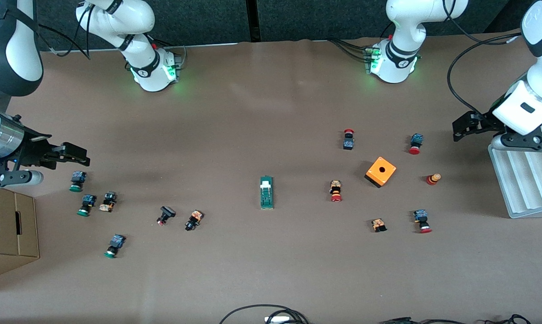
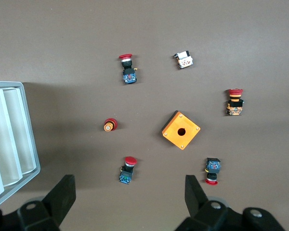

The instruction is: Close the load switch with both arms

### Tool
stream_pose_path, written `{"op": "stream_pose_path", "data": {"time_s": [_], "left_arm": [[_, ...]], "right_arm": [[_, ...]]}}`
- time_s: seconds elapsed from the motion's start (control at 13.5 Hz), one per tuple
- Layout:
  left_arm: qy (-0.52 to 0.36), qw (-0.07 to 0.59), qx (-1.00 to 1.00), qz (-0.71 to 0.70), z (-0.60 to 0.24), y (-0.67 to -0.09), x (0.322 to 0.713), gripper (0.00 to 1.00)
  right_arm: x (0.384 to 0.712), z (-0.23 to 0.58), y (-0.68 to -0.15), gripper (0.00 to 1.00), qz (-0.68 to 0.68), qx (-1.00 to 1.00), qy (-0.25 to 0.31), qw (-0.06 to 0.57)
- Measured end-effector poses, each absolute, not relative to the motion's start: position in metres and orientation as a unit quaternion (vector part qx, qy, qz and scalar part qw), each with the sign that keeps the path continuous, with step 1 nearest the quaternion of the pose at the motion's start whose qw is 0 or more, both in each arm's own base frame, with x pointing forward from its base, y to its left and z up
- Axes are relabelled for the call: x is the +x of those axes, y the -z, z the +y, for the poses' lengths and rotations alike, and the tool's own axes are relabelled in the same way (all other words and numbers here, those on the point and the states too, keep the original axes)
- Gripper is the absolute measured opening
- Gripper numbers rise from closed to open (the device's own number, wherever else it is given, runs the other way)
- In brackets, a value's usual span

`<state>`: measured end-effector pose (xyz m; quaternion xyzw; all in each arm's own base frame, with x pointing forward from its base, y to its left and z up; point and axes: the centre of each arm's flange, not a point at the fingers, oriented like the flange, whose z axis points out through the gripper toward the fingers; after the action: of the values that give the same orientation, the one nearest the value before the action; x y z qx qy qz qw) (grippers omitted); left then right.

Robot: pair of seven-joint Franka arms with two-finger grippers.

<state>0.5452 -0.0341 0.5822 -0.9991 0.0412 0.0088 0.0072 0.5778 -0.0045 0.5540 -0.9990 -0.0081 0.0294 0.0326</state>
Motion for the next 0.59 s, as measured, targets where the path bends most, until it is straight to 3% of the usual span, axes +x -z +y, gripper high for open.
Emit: {"op": "stream_pose_path", "data": {"time_s": [0.59], "left_arm": [[-0.015,0.006,-0.999,0.041,-0.0335,-0.5809,0.5493,1.00]], "right_arm": [[0.5780,-0.0043,-0.5546,1.00,-0.008,-0.999,-0.029,0.033]]}}
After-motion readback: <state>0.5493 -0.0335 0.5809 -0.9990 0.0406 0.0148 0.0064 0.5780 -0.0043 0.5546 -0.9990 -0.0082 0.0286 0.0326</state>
